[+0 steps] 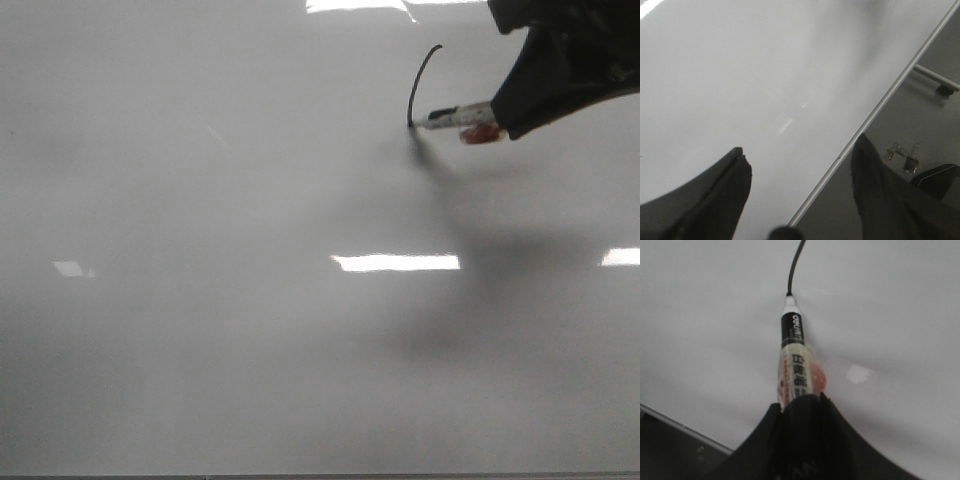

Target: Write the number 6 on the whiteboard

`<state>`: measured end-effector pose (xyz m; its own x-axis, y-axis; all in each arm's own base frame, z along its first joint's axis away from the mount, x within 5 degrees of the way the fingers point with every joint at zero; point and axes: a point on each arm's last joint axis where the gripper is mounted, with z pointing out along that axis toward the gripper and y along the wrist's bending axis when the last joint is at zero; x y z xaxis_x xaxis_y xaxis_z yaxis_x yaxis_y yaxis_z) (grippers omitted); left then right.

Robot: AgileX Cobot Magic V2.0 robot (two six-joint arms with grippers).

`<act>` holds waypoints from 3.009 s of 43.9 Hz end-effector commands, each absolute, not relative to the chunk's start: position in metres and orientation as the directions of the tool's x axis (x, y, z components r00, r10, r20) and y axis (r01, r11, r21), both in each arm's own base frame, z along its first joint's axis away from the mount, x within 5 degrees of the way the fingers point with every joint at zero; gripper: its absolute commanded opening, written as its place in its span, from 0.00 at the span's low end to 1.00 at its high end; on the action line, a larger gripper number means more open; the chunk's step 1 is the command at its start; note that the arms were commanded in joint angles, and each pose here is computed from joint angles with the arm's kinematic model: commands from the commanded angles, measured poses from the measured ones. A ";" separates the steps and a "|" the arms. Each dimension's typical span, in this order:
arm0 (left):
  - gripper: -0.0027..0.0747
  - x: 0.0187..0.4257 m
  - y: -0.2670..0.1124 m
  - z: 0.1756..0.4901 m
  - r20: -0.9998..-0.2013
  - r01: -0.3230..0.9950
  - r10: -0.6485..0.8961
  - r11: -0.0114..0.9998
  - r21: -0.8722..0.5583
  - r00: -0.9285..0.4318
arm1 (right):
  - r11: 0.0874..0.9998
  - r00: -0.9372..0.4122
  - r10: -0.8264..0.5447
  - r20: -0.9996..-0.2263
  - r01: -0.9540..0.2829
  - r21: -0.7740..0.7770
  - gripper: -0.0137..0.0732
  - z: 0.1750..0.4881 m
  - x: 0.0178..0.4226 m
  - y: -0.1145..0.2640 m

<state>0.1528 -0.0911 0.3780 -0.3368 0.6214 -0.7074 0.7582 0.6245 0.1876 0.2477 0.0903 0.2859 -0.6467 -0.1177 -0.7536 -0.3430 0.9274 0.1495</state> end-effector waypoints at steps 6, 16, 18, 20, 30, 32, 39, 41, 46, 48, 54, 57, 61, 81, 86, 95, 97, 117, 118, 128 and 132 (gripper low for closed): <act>0.59 0.152 -0.092 0.393 -0.774 0.732 0.560 0.653 0.193 -0.296 | 0.951 -0.469 -0.040 -0.882 -0.290 0.111 0.03 0.322 0.251 0.073; 0.59 0.153 -0.092 0.394 -0.784 0.726 0.551 0.658 0.198 -0.286 | 0.925 -0.492 -0.076 -0.868 -0.360 0.123 0.03 0.315 0.249 0.095; 0.59 0.154 -0.092 0.394 -0.785 0.726 0.552 0.657 0.203 -0.281 | 0.915 -0.478 -0.094 -0.873 -0.386 0.113 0.03 0.322 0.240 0.096; 0.59 0.154 -0.092 0.394 -0.785 0.726 0.552 0.657 0.203 -0.281 | 0.900 -0.464 -0.124 -0.877 -0.424 0.097 0.03 0.331 0.227 0.097; 0.59 0.156 -0.113 0.386 -0.758 0.824 0.620 0.527 0.209 -0.204 | 0.681 -0.349 -0.492 -0.797 -0.725 -0.103 0.03 0.345 0.162 0.103; 0.59 0.156 -0.121 0.383 -0.747 0.852 0.640 0.480 0.207 -0.179 | 0.626 -0.312 -0.545 -0.779 -0.769 -0.130 0.03 0.346 0.152 0.103; 0.59 0.155 -0.154 0.367 -0.702 0.926 0.705 0.326 0.193 -0.101 | 0.508 -0.236 -0.620 -0.749 -0.847 -0.154 0.03 0.350 0.124 0.103; 0.59 0.154 -0.164 0.364 -0.693 0.939 0.717 0.284 0.195 -0.073 | 0.495 -0.235 -0.629 -0.741 -0.856 -0.148 0.03 0.350 0.120 0.103; 0.59 0.151 -0.189 0.364 -0.684 0.960 0.729 0.184 0.209 0.010 | 0.482 -0.239 -0.641 -0.729 -0.865 -0.139 0.03 0.349 0.118 0.103; 0.59 0.150 -0.198 0.364 -0.683 0.965 0.729 0.154 0.211 0.034 | 0.482 -0.239 -0.640 -0.730 -0.865 -0.140 0.03 0.349 0.118 0.103; 0.59 0.148 -0.228 0.364 -0.685 0.973 0.722 0.080 0.217 0.094 | 0.484 -0.237 -0.638 -0.733 -0.863 -0.142 0.03 0.349 0.119 0.103; 0.59 0.150 -0.239 0.361 -0.684 0.974 0.721 0.064 0.219 0.106 | 0.486 -0.236 -0.636 -0.735 -0.862 -0.144 0.03 0.349 0.119 0.103; 0.59 0.155 -0.252 0.354 -0.679 0.975 0.726 0.054 0.216 0.110 | 0.489 -0.233 -0.632 -0.739 -0.860 -0.147 0.03 0.350 0.120 0.103; 0.54 0.162 -0.280 0.337 -0.689 0.967 0.706 0.023 0.253 0.163 | 0.497 -0.225 -0.622 -0.750 -0.854 -0.156 0.03 0.351 0.121 0.104; 0.40 0.162 -0.279 0.336 -0.686 0.967 0.708 0.022 0.255 0.165 | 0.502 -0.220 -0.616 -0.757 -0.850 -0.161 0.03 0.352 0.122 0.104; 0.21 0.162 -0.280 0.337 -0.687 0.966 0.707 0.023 0.256 0.165 | 0.504 -0.219 -0.613 -0.759 -0.848 -0.163 0.08 0.352 0.123 0.104; 0.18 0.162 -0.280 0.337 -0.688 0.966 0.706 0.024 0.257 0.165 | 0.503 -0.220 -0.615 -0.757 -0.849 -0.162 0.15 0.352 0.122 0.104; 0.16 0.172 -0.271 0.343 -0.679 0.971 0.725 0.063 0.231 0.115 | 0.524 -0.192 -0.589 -0.785 -0.830 -0.190 0.85 0.360 0.119 0.100; 0.16 0.173 -0.269 0.345 -0.674 0.973 0.732 0.073 0.221 0.098 | 0.534 -0.194 -0.582 -0.790 -0.823 -0.192 0.85 0.363 0.117 0.098; 0.16 0.203 -0.224 0.367 -0.559 0.884 0.806 0.391 0.255 -0.195 | 0.647 -0.218 -0.505 -0.835 -0.736 -0.200 0.85 0.377 0.105 0.080; 0.16 0.216 -0.193 0.381 -0.541 0.743 0.752 0.594 0.309 -0.376 | 0.662 -0.229 -0.497 -0.837 -0.724 -0.195 0.85 0.377 0.105 0.079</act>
